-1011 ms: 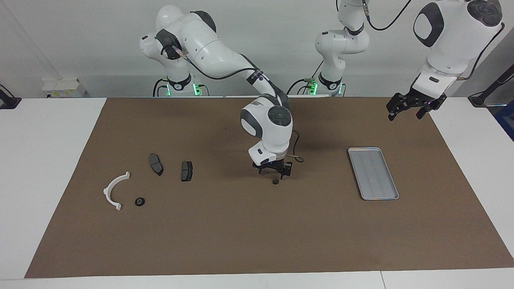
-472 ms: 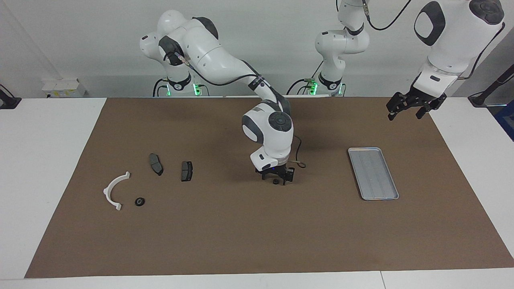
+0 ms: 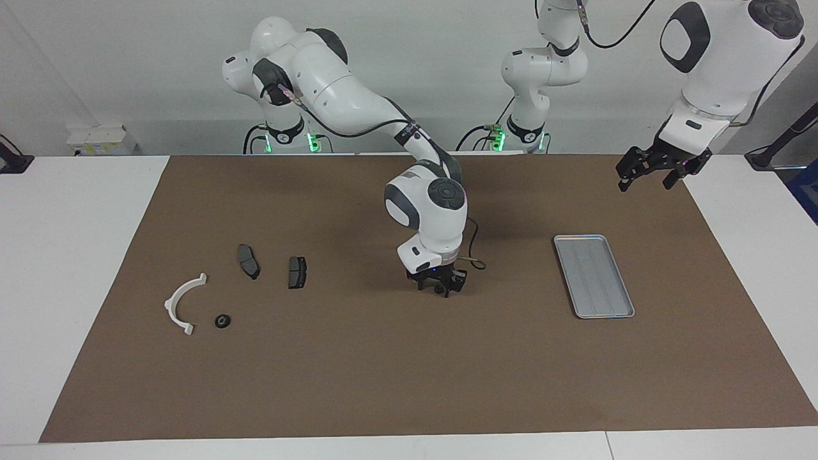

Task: Place bearing gear from tray to pile

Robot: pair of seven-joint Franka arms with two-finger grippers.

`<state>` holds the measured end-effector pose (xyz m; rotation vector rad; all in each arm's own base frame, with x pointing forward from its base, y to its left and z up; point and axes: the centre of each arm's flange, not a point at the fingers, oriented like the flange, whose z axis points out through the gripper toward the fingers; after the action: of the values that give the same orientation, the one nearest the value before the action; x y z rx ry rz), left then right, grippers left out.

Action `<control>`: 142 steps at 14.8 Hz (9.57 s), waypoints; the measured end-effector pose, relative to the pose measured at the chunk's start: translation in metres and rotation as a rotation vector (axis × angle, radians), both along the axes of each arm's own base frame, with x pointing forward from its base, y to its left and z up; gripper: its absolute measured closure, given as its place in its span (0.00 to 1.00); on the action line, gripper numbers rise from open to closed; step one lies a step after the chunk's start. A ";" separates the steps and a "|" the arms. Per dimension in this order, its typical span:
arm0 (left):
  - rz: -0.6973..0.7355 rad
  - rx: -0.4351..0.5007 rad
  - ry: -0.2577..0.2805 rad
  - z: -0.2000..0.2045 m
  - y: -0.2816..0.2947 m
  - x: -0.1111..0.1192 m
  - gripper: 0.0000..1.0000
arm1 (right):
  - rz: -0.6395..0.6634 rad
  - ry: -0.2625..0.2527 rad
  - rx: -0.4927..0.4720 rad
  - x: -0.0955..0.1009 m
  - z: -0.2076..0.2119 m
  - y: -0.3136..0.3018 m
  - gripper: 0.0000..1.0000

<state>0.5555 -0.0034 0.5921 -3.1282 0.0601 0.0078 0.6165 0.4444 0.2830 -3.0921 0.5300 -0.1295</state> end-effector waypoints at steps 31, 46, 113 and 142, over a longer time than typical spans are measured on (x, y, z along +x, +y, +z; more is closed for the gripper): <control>-0.020 -0.034 -0.001 0.000 -0.013 0.000 0.00 | 0.100 0.080 -0.030 0.046 0.123 -0.098 0.76; -0.017 -0.035 -0.001 0.000 -0.011 0.000 0.00 | 0.469 0.123 -0.031 0.108 0.149 -0.365 0.76; -0.018 -0.035 -0.001 0.000 -0.012 0.000 0.00 | 0.377 -0.022 -0.055 -0.075 0.353 -0.368 0.00; -0.018 -0.035 -0.001 0.000 -0.012 0.000 0.00 | 0.369 0.122 0.021 -0.080 0.325 -0.430 0.00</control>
<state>0.5555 -0.0151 0.5922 -3.1622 0.0891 0.0048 0.5360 0.0141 0.6078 -3.1234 -0.0449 0.0664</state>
